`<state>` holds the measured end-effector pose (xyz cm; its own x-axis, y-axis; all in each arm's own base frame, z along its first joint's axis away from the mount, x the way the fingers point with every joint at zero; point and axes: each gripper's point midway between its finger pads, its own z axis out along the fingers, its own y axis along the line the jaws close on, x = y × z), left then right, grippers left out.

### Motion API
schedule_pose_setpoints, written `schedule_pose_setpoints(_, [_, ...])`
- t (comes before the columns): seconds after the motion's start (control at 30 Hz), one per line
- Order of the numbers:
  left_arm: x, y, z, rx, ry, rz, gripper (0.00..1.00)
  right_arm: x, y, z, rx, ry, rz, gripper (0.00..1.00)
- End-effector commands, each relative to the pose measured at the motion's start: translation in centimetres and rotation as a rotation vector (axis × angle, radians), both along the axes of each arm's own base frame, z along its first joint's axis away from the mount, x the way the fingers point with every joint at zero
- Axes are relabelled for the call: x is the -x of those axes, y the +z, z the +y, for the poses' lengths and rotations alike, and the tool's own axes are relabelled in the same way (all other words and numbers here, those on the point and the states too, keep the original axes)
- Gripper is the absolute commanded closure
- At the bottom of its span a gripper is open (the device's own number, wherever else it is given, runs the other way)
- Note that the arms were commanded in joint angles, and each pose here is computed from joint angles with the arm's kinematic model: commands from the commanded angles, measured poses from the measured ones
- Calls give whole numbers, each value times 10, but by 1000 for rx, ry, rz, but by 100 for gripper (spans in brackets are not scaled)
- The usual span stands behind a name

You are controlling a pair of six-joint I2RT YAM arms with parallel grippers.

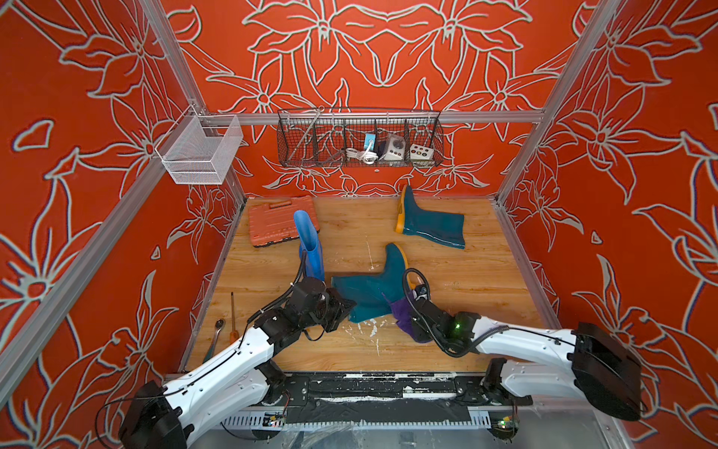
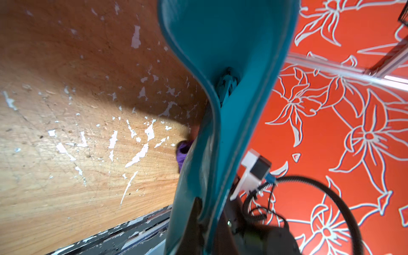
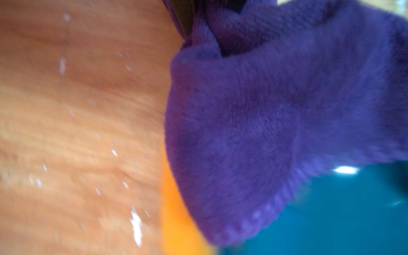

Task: Wipe the rubber boots with a cloth
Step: Wipe the dirt off the rubber boot.

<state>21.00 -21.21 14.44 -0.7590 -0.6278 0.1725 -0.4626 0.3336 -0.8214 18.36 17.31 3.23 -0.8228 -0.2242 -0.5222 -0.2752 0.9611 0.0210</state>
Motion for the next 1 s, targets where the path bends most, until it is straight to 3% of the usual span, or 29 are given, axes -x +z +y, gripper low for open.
schedule_pose_setpoints(0.0, [11, 10, -15, 11, -170, -36, 100, 15, 11, -18, -8, -24, 46, 100])
schedule_pose_setpoints(0.2, [36, 5, -15, -160, -467, -114, 100, 8, 93, -36, -61, -30, -118, 100])
schedule_pose_setpoints(0.37, [45, 3, -4, -259, -553, -141, 100, -4, 129, -5, -41, 102, -128, 100])
schedule_pose_setpoints(0.53, [47, -6, 0, -284, -604, -135, 100, -1, 121, 87, -138, 422, 39, 100])
schedule_pose_setpoints(0.67, [47, -3, 4, -315, -638, -185, 100, 3, 93, 128, -78, 608, 211, 100])
schedule_pose_setpoints(0.8, [50, 8, 5, -309, -658, -253, 100, -30, 62, 115, 171, 592, 257, 100])
schedule_pose_setpoints(0.97, [56, 3, 5, -300, -696, -234, 100, -97, 48, 82, 301, 434, 269, 100])
